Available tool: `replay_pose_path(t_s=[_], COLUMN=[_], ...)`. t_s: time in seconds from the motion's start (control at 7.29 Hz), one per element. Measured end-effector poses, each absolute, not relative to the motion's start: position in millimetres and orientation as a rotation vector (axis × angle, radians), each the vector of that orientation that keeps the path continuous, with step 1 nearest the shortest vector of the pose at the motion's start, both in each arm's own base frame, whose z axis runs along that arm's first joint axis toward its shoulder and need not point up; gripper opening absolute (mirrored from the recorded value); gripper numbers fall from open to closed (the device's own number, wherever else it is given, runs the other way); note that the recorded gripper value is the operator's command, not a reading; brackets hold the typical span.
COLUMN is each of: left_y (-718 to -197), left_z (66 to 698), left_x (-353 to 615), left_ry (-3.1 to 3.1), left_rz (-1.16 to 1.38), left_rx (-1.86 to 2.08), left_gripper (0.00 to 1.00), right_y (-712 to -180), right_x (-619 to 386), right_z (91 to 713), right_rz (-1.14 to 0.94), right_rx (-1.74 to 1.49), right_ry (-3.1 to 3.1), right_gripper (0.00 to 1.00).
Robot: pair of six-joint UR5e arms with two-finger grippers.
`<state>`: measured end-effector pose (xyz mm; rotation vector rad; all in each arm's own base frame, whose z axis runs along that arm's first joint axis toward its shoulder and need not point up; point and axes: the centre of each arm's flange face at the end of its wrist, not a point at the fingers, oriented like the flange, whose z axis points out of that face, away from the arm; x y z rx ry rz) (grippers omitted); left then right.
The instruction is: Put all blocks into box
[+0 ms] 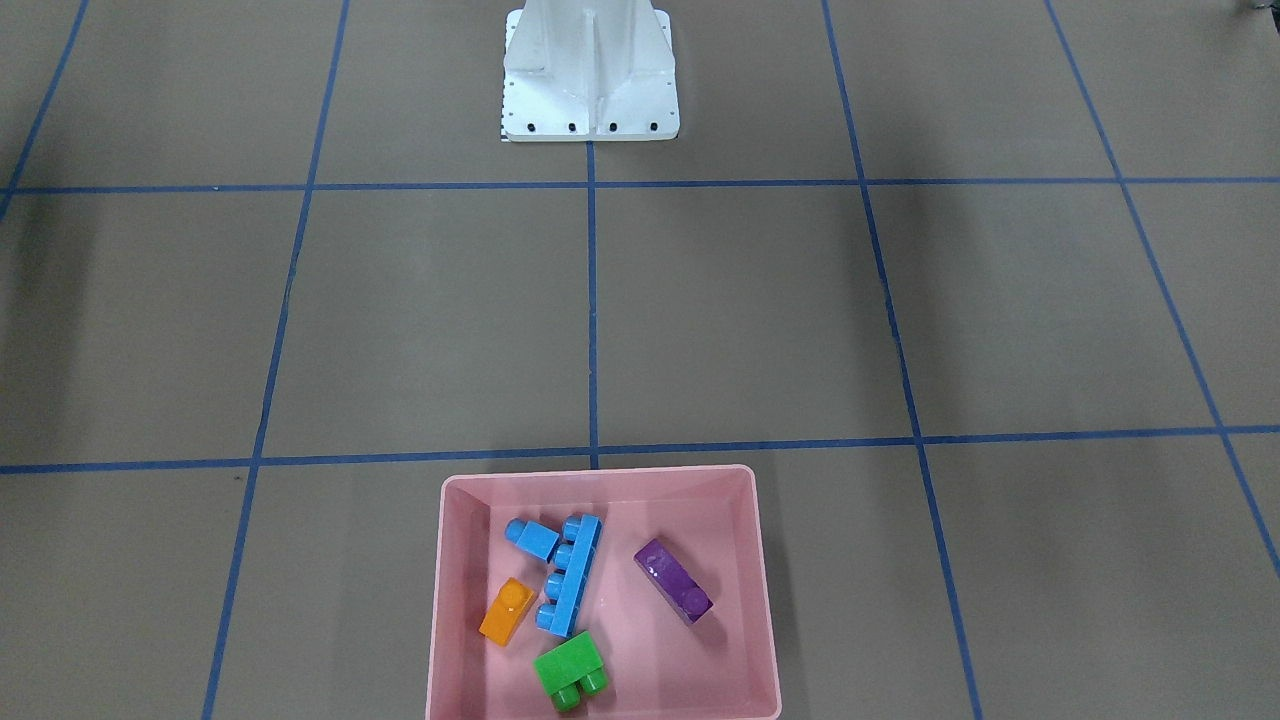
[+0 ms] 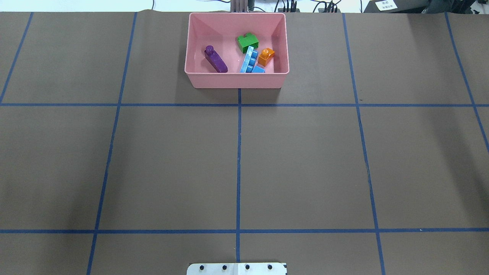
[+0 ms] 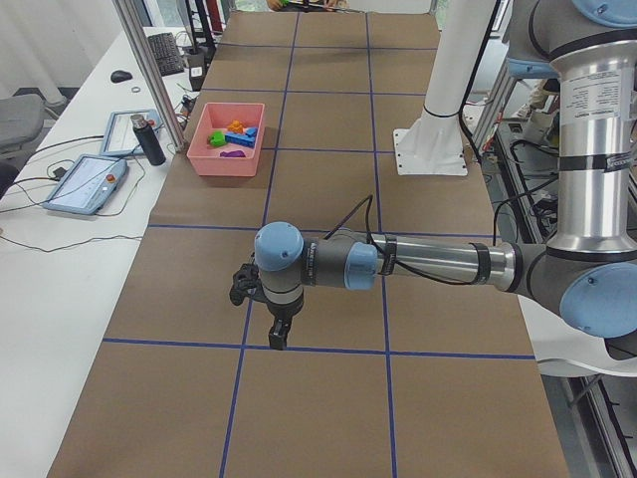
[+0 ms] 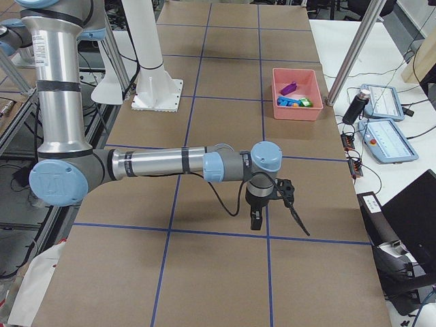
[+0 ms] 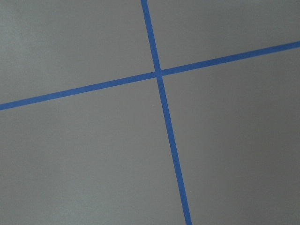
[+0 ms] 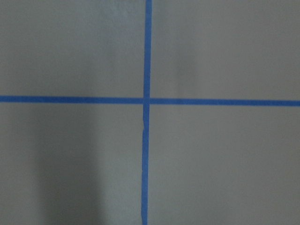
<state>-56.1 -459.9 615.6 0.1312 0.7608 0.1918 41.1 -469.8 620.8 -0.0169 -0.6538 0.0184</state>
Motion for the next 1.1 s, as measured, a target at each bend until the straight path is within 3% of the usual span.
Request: replay_pose_path(t_s=[1.1], left_y=[-459.8], left_z=[609.8], left_x=[-57.0], left_ry=[0.760], left_rz=[0.201], left_rx=[0.152], left_gripper=[1.00], right_y=[-455.2], right_x=[41.1], right_z=[612.0], right_rz=[0.025], right_rx=[0.001], right_ry=[-0.660], right_gripper=[1.00])
